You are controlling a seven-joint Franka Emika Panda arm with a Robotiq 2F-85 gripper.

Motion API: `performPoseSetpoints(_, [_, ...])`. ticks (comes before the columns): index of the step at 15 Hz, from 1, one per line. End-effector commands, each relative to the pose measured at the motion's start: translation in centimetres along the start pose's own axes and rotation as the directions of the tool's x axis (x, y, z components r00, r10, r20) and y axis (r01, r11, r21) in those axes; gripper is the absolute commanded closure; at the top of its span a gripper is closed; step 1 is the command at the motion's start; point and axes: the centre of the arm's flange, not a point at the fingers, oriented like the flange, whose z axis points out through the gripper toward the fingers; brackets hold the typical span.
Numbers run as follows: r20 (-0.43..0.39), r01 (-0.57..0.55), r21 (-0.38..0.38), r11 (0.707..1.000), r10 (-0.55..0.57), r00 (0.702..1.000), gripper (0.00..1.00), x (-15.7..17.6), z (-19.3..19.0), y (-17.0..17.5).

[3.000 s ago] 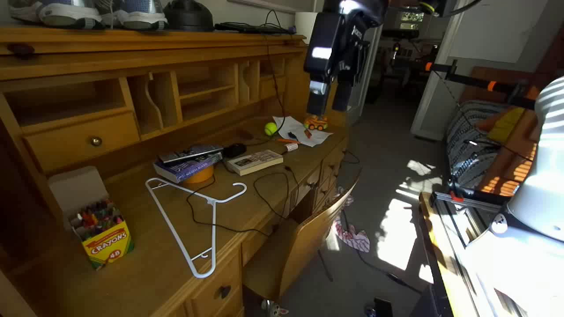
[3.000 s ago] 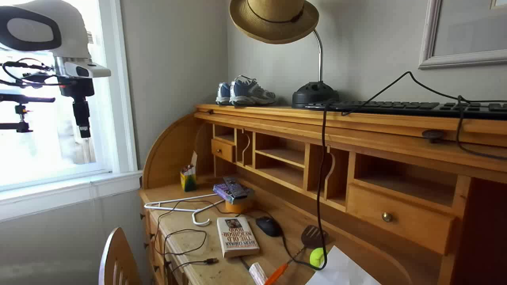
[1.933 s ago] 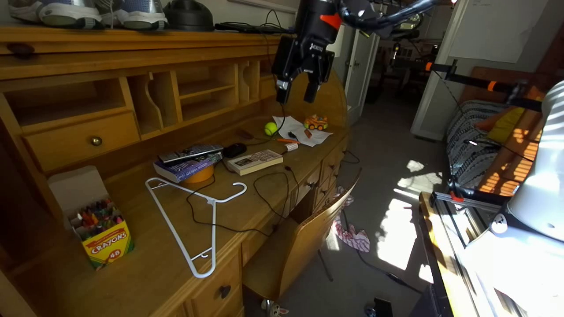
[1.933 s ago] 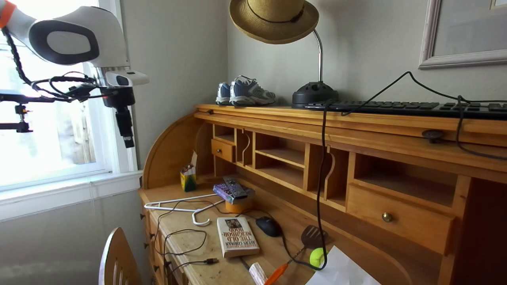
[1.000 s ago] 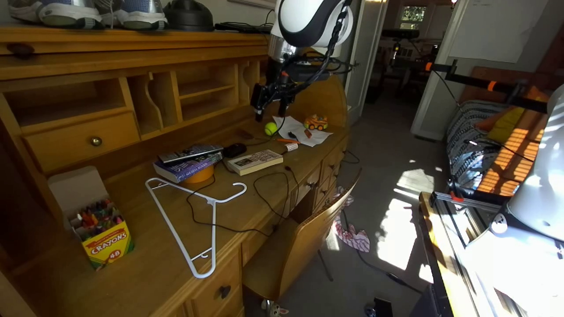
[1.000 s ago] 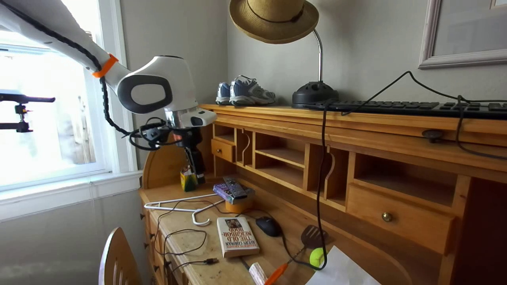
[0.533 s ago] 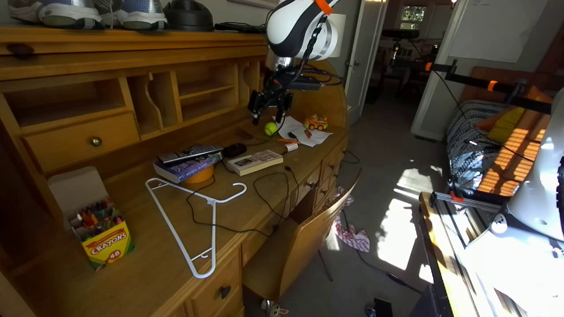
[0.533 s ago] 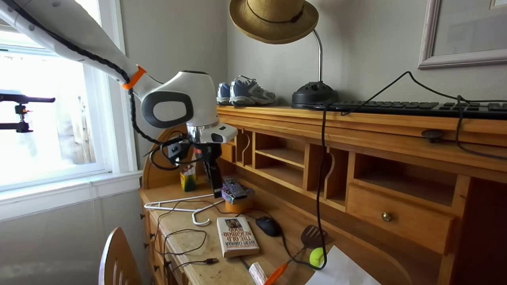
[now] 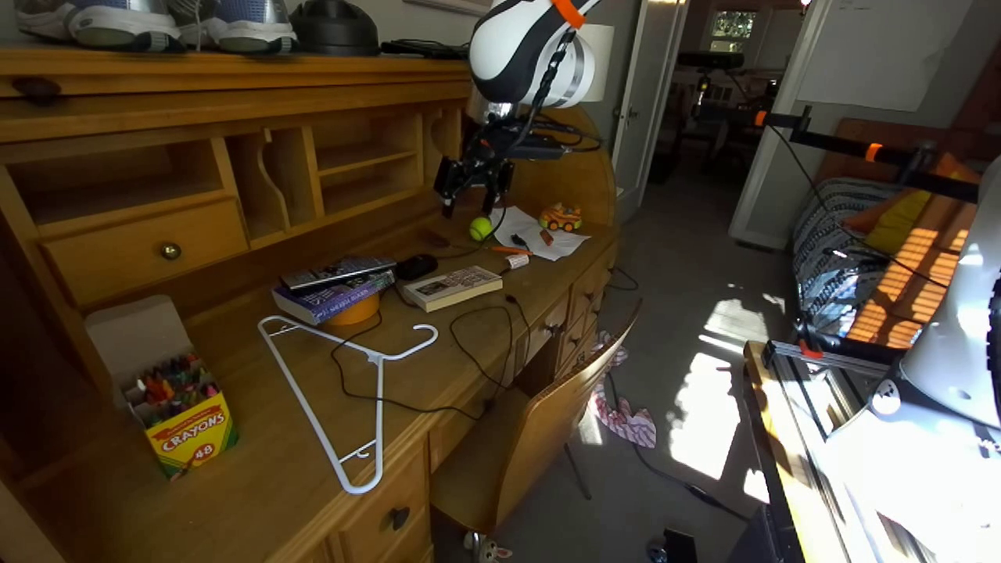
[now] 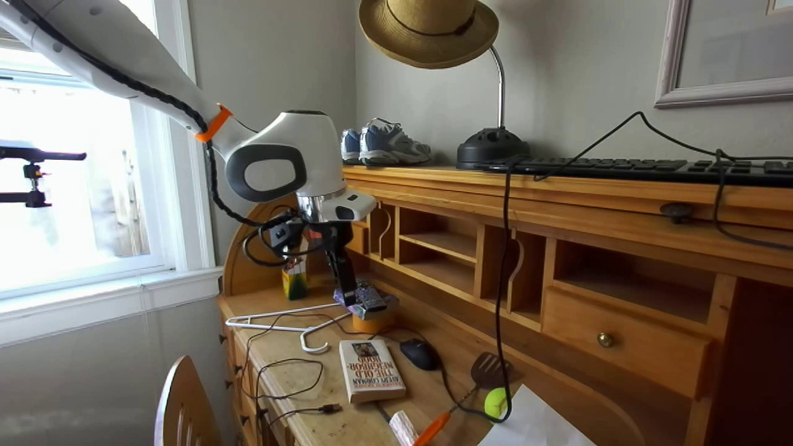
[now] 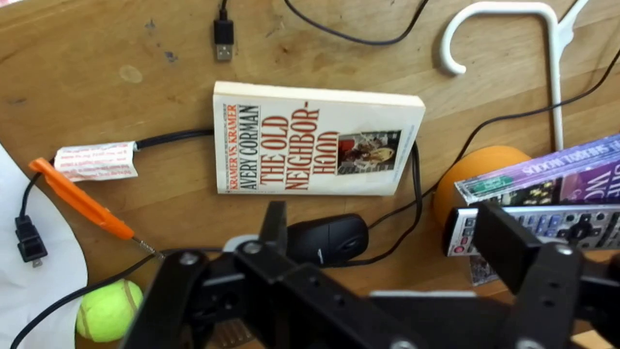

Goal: Move the white book forwards.

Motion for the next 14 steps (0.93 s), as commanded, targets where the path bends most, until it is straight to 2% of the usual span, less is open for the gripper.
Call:
performPoseSetpoints(1, [-0.082, -0.042, -0.017, 0.999, 0.041, 0.996, 0.27, 3.9, 3.2, 1.5])
performPoseSetpoints(2, [-0.103, -0.059, -0.017, 0.998, 0.057, 0.993, 0.31, 4.8, 4.1, 2.1])
performPoseSetpoints(6, [-0.138, -0.138, -0.059, 0.989, 0.128, 0.982, 0.64, 6.6, 8.2, 4.7])
performPoseSetpoints(11, [-0.173, -0.219, -0.068, 0.973, 0.204, 0.963, 1.0, 8.2, 12.4, 6.4])
performPoseSetpoints(14, [-0.193, -0.252, -0.075, 0.965, 0.234, 0.953, 1.0, 8.9, 14.4, 6.6])
